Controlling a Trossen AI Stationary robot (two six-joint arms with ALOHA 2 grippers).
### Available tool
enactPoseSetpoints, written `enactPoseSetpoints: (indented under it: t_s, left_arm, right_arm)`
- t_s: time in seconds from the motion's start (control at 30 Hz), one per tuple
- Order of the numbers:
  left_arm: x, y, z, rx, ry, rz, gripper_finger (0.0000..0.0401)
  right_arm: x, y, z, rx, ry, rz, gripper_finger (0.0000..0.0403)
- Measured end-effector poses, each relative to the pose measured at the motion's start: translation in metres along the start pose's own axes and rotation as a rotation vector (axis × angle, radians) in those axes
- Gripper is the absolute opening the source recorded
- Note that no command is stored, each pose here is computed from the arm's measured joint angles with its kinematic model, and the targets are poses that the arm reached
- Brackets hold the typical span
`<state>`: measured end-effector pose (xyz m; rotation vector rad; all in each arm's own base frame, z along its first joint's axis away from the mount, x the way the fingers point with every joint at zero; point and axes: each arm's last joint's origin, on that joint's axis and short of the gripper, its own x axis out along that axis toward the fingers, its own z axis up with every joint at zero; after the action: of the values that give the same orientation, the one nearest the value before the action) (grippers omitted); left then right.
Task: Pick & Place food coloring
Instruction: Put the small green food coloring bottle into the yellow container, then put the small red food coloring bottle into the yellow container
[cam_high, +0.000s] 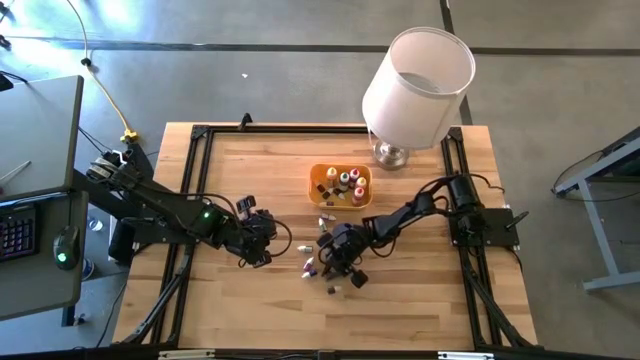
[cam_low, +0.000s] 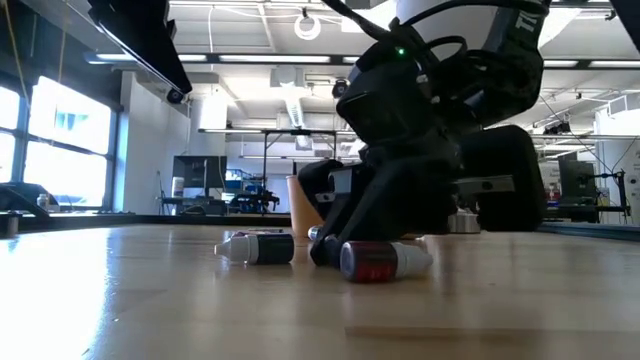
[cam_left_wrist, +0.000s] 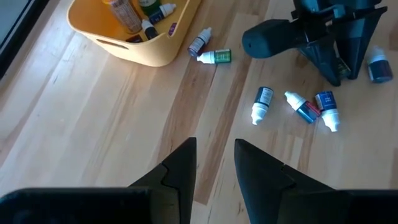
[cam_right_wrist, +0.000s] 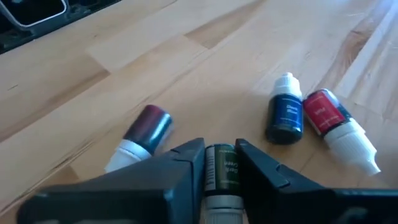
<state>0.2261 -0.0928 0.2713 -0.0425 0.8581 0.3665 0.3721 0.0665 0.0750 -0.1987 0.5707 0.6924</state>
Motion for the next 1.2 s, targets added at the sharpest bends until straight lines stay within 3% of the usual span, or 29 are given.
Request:
enactPoseSetpoints:
  t_s: [0.23,0.53,0.7,0.9,1.2]
  left_arm:
    - [0.0,0.0,0.0,0.026,-0.006,0.008,0.0105]
    - [0.0,0.0,0.0,0.028,-0.007,0.009,0.0105]
    - [0.0,0.0,0.0,0.026,-0.011,0.014,0.0105]
    - [0.0,0.001,0.001,0.034,-0.031,0.046,0.0105]
    - [0.0,0.001,0.001,0.036,-0.036,0.053,0.0105]
  right_arm:
    - [-0.014,-0.013,0.009,0.059,-0.035,-0.087,0.0069]
    - [-0.094,-0.041,0.054,-0.062,0.031,-0.497,0.0069]
    - [-0.135,-0.063,0.055,0.086,0.075,-0.76,0.0072]
    - [-0.138,-0.079,0.025,0.215,0.237,-0.88,0.0086]
    - [-0.133,-0.077,0.027,0.141,0.264,-0.894,0.0123]
